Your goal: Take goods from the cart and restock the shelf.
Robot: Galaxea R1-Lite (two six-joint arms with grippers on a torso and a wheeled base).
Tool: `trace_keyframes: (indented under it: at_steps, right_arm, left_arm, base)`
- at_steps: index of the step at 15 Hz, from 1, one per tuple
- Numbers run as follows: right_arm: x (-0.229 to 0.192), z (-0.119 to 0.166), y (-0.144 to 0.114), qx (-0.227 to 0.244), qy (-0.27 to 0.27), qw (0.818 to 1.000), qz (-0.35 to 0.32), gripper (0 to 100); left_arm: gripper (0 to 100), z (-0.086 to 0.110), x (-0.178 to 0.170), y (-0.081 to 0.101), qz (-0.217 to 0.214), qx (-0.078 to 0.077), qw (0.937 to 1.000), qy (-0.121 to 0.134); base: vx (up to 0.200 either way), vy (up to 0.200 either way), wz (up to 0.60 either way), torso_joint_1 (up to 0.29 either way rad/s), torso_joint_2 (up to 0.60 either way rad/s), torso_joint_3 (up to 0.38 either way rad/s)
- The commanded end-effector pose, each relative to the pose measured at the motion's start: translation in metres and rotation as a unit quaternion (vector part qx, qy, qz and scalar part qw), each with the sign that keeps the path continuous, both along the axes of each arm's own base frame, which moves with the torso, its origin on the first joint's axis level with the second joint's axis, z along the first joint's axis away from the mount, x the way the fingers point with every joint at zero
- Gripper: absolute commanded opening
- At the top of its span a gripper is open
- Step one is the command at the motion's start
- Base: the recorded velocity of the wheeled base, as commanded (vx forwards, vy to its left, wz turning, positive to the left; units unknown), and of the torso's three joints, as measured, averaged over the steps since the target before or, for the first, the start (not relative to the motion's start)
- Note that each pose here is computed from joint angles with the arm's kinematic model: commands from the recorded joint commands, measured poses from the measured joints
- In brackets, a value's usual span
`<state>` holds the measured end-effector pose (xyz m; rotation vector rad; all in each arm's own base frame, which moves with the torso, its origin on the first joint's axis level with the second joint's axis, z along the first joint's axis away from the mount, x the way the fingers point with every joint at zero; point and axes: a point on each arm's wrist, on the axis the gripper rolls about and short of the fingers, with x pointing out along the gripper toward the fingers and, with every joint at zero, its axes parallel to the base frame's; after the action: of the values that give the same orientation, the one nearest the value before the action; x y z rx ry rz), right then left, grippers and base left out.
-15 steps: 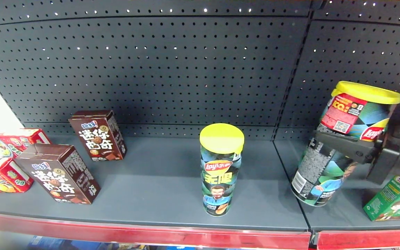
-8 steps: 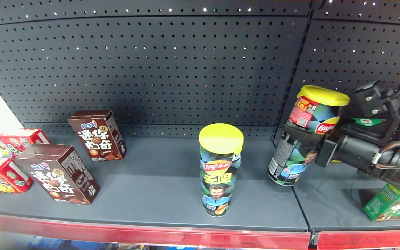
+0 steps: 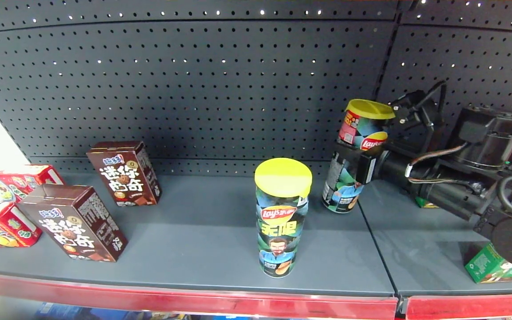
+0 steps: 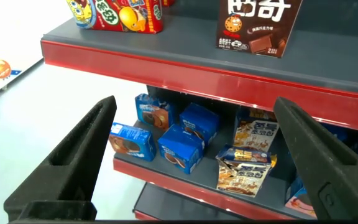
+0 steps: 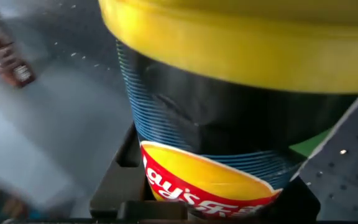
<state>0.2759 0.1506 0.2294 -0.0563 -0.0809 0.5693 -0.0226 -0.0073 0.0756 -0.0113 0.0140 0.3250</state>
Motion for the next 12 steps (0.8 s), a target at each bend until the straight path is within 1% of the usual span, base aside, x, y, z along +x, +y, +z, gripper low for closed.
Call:
trace_keyframes:
  at_steps: [1, 5, 6, 8, 12]
  right_arm:
    - [0.007, -0.006, 0.015, -0.006, 0.01, 1.0, 0.009, 0]
    - [0.018, 0.002, 0.027, -0.008, 0.017, 1.0, -0.002, 0]
    - [0.023, 0.0, 0.033, -0.012, 0.023, 1.0, -0.003, 0]
    - [0.03, 0.002, 0.042, -0.006, 0.02, 0.999, -0.026, 0]
    - [0.04, 0.001, 0.058, -0.007, 0.025, 0.999, -0.033, 0]
  left_arm:
    - [100, 0.0, 0.0, 0.0, 0.001, 0.0, 1.0, 0.001]
    - [100, 0.0, 0.0, 0.0, 0.0, 0.0, 1.0, 0.001]
    - [100, 0.0, 0.0, 0.0, 0.0, 0.0, 1.0, 0.001]
    - [100, 0.0, 0.0, 0.0, 0.0, 0.0, 1.0, 0.001]
    - [100, 0.0, 0.0, 0.0, 0.0, 0.0, 1.0, 0.001]
  base:
    - [0.0, 0.0, 0.0, 0.0, 0.0, 0.0]
    - [0.0, 0.0, 0.0, 0.0, 0.0, 0.0]
    - [0.0, 0.0, 0.0, 0.0, 0.0, 0.0]
    - [0.0, 0.0, 0.0, 0.0, 0.0, 0.0]
    - [0.0, 0.0, 0.0, 0.0, 0.0, 0.0]
